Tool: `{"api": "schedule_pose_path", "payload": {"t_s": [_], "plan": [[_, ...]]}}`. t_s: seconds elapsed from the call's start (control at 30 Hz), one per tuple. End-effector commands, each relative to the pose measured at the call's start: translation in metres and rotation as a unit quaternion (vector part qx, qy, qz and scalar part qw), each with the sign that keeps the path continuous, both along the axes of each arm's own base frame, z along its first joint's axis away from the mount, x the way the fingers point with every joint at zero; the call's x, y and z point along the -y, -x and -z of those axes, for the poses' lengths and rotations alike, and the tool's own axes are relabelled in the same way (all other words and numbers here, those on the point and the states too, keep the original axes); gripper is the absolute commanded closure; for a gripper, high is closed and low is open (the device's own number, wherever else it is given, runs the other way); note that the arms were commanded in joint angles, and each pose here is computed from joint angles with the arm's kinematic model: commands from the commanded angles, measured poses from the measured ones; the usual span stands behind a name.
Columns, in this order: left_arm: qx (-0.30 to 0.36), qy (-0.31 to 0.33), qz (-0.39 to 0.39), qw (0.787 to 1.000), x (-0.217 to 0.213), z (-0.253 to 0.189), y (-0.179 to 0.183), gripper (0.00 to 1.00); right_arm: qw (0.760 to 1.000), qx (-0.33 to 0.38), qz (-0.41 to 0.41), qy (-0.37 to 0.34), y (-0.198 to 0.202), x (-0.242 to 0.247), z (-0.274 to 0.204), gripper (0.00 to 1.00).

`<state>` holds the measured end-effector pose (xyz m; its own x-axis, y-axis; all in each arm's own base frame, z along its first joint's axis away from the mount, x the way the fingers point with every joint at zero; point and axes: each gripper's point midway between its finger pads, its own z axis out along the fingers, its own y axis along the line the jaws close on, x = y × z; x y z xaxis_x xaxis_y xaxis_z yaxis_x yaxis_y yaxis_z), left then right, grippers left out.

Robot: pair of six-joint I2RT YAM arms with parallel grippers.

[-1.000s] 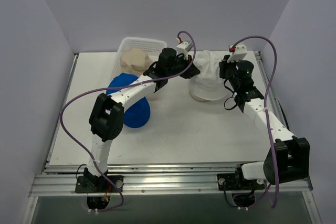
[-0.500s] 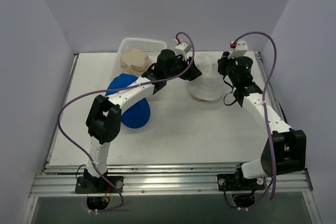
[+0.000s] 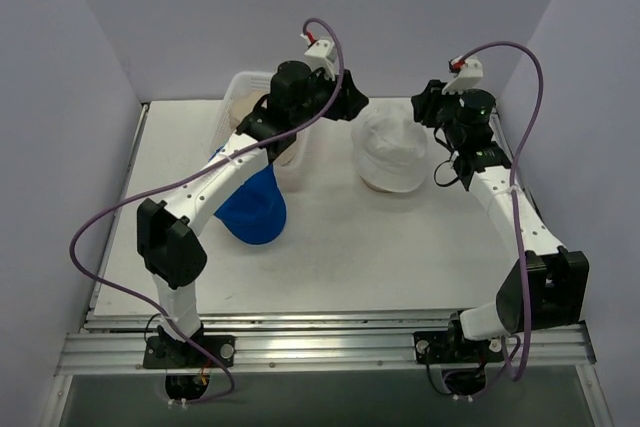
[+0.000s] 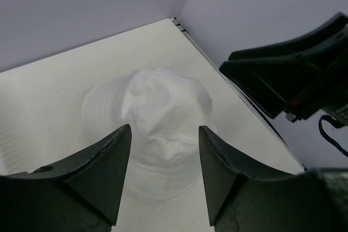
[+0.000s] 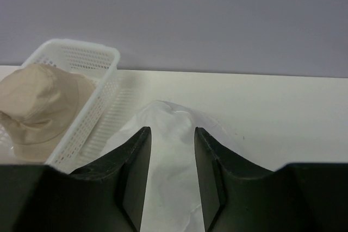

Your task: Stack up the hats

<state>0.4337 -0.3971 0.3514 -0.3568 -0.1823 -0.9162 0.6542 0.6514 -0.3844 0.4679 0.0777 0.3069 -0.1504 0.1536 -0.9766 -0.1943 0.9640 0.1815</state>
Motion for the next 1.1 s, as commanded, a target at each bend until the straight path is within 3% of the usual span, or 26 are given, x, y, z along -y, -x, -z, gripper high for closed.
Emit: {"api": "schedule_pose_path", "payload": {"t_s": [0.0, 0.3, 0.67, 0.93, 1.07], "plan": [[-0.026, -0.024, -0.078, 0.996, -0.051, -0.012, -0.025, 0.39, 0.998, 0.012, -0.058, 0.001, 0.004, -0.033, -0.014, 0.66], [-0.075, -0.050, -0.165, 0.982, -0.131, -0.012, -0.076, 0.39, 0.992, -0.025, -0.120, 0.038, 0.011, -0.104, 0.013, 0.66], [-0.131, -0.093, -0.224, 0.961, -0.198, 0.019, -0.110, 0.39, 0.988, -0.089, -0.120, 0.040, -0.003, -0.124, 0.081, 0.67], [-0.151, -0.136, -0.268, 0.942, -0.243, 0.047, -0.126, 0.39, 0.986, -0.088, -0.130, 0.054, 0.005, -0.138, 0.078, 0.67], [-0.169, -0.139, -0.308, 0.926, -0.283, 0.058, -0.134, 0.38, 0.987, -0.068, -0.141, 0.044, 0.013, -0.146, 0.054, 0.66]]}}
